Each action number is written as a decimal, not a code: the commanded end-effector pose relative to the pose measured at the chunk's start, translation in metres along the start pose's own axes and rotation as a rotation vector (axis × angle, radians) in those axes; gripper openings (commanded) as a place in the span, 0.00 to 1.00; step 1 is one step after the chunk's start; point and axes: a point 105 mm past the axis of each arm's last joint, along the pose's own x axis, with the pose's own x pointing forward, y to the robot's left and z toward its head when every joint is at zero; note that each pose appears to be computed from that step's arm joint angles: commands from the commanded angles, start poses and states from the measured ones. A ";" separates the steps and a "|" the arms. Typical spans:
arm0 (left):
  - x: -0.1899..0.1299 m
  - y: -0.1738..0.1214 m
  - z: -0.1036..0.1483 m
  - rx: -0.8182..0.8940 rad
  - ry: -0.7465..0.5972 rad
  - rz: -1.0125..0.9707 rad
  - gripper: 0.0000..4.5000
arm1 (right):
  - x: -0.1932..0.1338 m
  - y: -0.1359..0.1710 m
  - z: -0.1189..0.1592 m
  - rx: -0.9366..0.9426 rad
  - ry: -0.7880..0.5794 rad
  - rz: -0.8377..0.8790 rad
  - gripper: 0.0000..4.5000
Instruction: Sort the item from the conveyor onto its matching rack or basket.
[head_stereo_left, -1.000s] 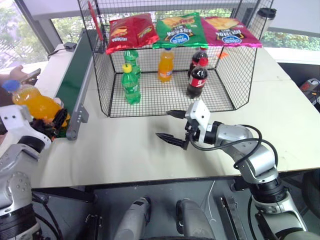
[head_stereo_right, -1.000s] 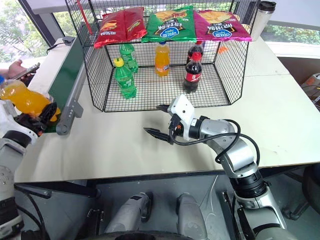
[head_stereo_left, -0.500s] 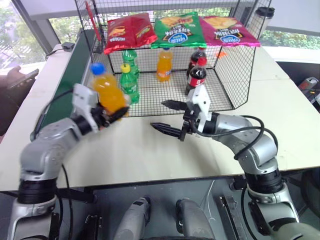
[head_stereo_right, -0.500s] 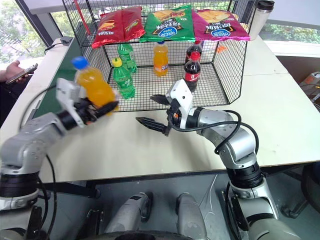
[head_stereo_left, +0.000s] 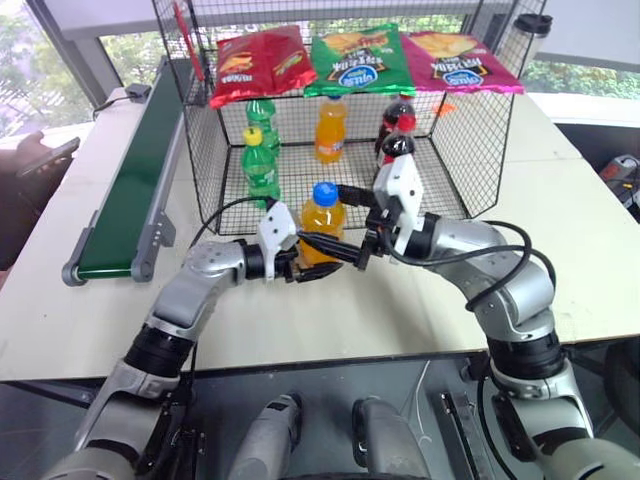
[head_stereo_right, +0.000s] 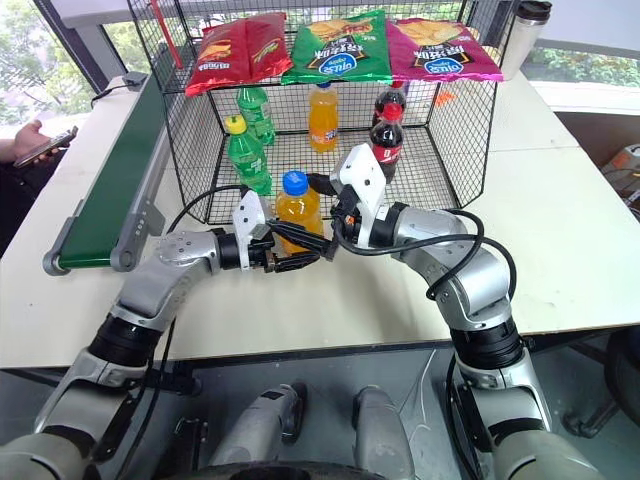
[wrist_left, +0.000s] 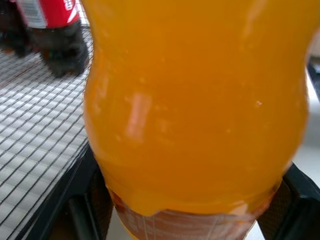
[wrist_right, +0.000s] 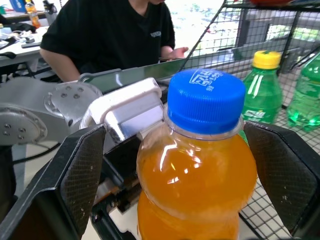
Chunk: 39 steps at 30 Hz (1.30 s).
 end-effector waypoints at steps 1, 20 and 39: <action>0.005 -0.002 0.025 0.083 -0.070 -0.024 0.66 | 0.006 0.008 0.007 -0.025 -0.026 0.040 1.00; -0.004 -0.001 0.032 0.087 -0.091 -0.008 0.66 | -0.002 -0.007 -0.010 -0.024 0.032 0.002 1.00; -0.012 -0.001 0.027 0.083 -0.081 0.007 0.66 | -0.008 -0.016 -0.008 -0.037 0.038 -0.023 1.00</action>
